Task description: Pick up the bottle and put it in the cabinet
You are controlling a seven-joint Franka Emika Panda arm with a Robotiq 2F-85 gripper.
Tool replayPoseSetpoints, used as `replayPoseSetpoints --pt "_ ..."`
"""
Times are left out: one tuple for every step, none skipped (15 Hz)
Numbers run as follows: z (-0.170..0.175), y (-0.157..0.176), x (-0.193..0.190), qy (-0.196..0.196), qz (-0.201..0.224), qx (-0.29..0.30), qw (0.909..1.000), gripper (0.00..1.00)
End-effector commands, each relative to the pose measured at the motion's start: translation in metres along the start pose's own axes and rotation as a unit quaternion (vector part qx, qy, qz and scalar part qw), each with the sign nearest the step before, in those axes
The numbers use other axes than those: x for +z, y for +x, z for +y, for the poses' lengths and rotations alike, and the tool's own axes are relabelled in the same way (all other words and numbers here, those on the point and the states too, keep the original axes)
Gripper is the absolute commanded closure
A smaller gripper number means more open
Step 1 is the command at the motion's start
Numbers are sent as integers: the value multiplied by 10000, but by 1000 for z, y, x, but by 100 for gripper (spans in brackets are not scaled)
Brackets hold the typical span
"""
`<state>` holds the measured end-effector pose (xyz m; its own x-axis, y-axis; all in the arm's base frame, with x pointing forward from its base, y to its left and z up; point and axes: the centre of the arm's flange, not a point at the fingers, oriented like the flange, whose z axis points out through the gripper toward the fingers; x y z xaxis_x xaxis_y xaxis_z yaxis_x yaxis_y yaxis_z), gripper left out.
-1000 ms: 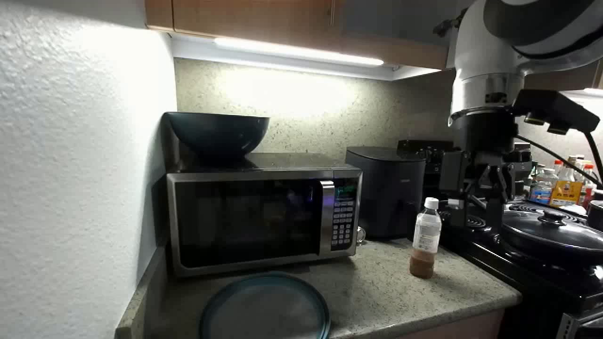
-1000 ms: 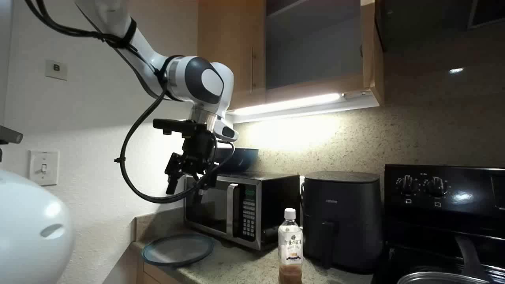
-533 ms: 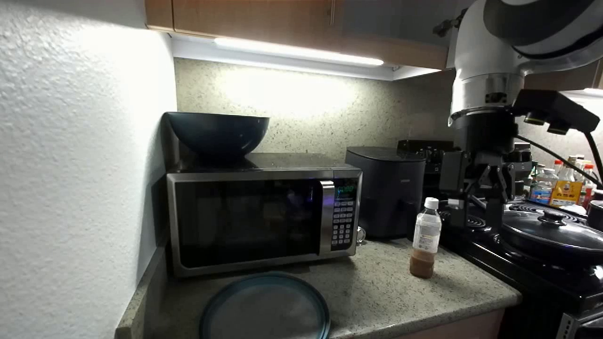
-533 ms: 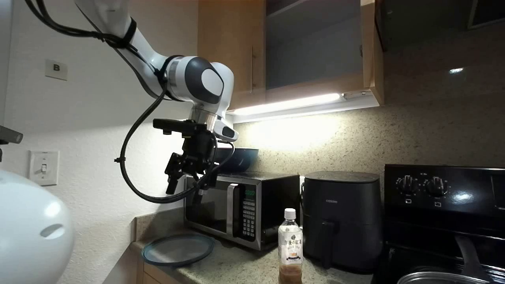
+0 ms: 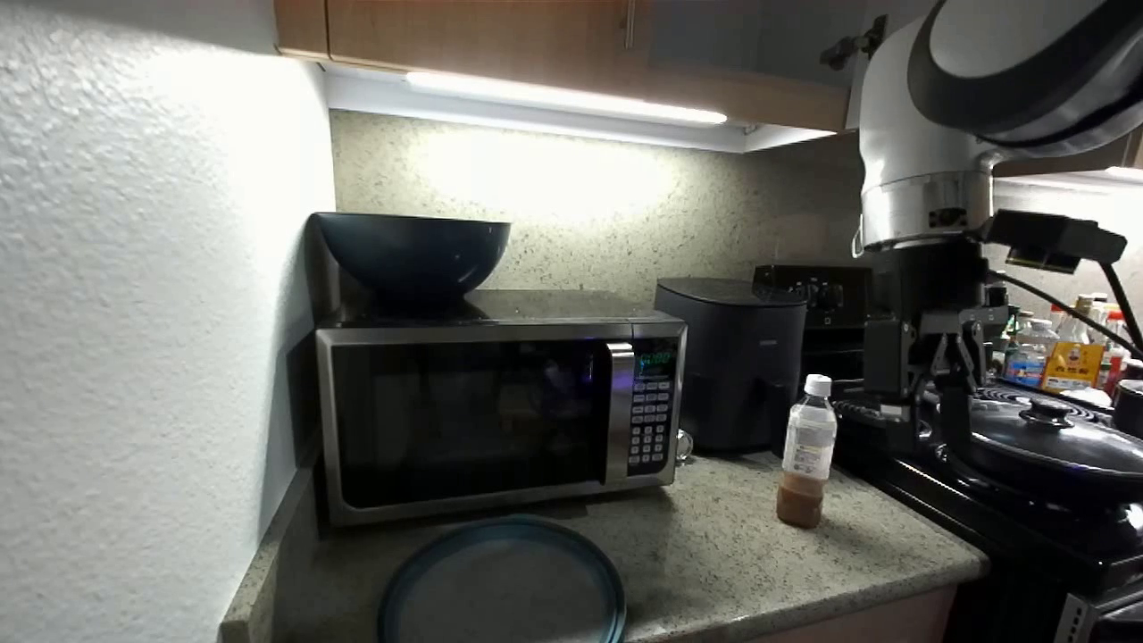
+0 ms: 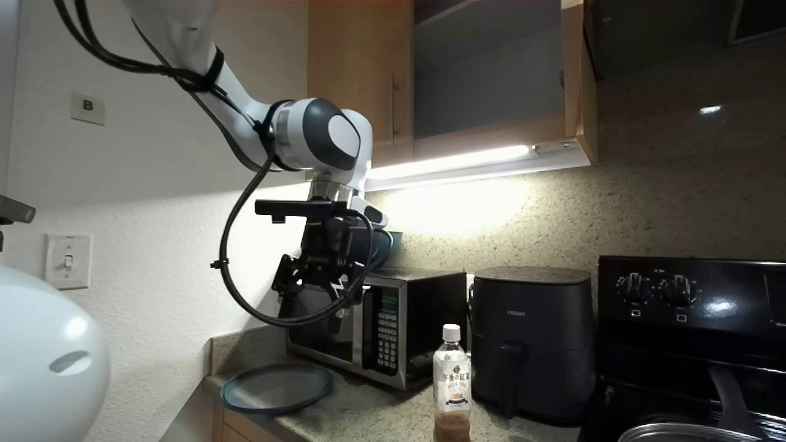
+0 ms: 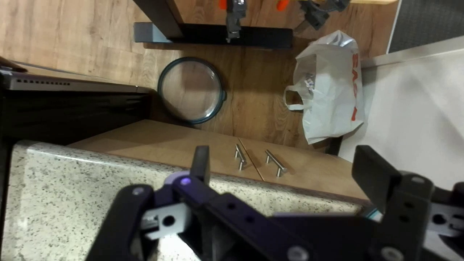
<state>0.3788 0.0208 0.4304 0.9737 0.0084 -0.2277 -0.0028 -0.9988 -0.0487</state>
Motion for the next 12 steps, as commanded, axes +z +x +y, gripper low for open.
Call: replayPoseSetpoints --pt "41 7 23 -698 -206 -450 9963 0" --pt "50 8 27 -832 -249 -518 9949 0" --pt "57 11 28 -874 -223 -519 9946 0" --pt "61 13 28 -938 -228 -475 9942 0" --pt "49 8 22 -775 -272 -335 9961 0" --pt "54 10 24 -817 -278 -326 9957 0" --pt "56 11 25 -833 -283 -320 9956 0" --pt "56 11 26 -845 -288 -324 9955 0" --pt "56 11 26 -850 -288 -328 9954 0" --pt "56 11 26 -852 -288 -330 9954 0" --pt "57 11 25 -901 -190 -97 9957 0" --pt "61 14 23 -756 -14 122 9971 0"
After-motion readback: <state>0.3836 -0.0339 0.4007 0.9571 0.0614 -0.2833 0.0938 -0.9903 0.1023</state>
